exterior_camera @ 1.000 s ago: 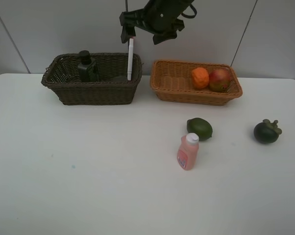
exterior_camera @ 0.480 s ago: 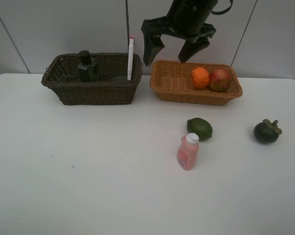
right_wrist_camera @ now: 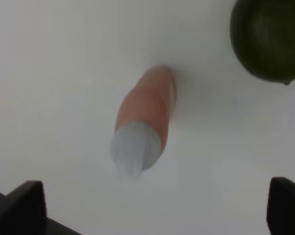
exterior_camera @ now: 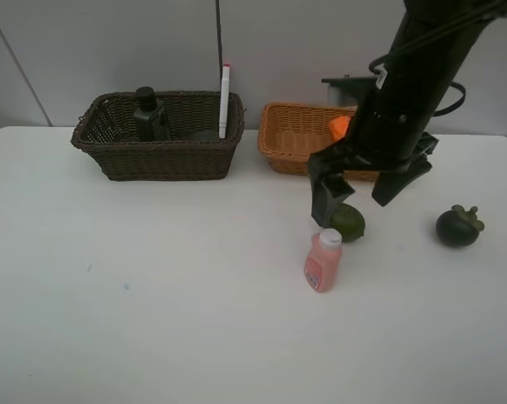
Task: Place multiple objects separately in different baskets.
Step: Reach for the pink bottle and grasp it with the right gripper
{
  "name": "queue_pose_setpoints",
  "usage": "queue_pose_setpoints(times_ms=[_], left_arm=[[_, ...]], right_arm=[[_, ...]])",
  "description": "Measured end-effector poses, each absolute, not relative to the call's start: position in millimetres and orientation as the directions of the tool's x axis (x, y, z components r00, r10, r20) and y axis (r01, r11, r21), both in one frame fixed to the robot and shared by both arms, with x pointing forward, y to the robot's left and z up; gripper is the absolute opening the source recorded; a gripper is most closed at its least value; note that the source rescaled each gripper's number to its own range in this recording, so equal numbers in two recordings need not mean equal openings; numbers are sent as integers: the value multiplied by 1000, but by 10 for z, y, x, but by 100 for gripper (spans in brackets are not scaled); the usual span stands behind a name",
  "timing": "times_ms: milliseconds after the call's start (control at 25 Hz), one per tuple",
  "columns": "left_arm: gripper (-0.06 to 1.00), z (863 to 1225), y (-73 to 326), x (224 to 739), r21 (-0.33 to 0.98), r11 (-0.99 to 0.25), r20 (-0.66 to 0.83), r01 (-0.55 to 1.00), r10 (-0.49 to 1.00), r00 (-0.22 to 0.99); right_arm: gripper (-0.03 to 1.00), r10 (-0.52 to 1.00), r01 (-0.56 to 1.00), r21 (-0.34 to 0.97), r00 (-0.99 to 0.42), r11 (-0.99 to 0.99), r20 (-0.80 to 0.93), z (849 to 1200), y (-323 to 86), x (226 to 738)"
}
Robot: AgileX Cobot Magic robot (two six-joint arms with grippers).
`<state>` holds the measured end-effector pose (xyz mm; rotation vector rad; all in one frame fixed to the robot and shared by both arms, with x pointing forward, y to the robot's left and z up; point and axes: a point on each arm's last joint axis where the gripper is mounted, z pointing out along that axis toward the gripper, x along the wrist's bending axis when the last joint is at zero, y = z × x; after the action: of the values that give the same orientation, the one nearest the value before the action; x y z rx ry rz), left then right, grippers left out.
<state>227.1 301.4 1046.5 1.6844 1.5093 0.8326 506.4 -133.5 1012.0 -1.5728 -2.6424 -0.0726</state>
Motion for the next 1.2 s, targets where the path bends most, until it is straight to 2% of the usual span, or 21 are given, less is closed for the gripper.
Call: queue_pose_setpoints(times_ms=[160, 400, 800, 1040, 1200], left_arm=[[100, 10465, 3014, 2271, 844, -60, 3, 533, 994, 108], [100, 10465, 3014, 2271, 844, -60, 3, 533, 994, 108], [100, 10465, 3014, 2271, 844, -60, 3, 533, 994, 108], [100, 10465, 3014, 2271, 844, -63, 5, 532, 994, 109], [100, 10465, 3014, 2271, 844, -63, 5, 532, 994, 109]], right_arm=[[100, 881, 887, -3, -458, 461, 122, 9908, -1311, 4957], [100, 843, 851, 15, -522, 525, 130, 9809, -1103, 4779], [100, 808, 804, 118, -588, 582, 22, 9529, -1124, 4830], [100, 796, 795, 40, -605, 605, -6, 9222, -1111, 4885], [100, 789, 788, 48, -614, 614, -18, 9152, -1100, 4917]])
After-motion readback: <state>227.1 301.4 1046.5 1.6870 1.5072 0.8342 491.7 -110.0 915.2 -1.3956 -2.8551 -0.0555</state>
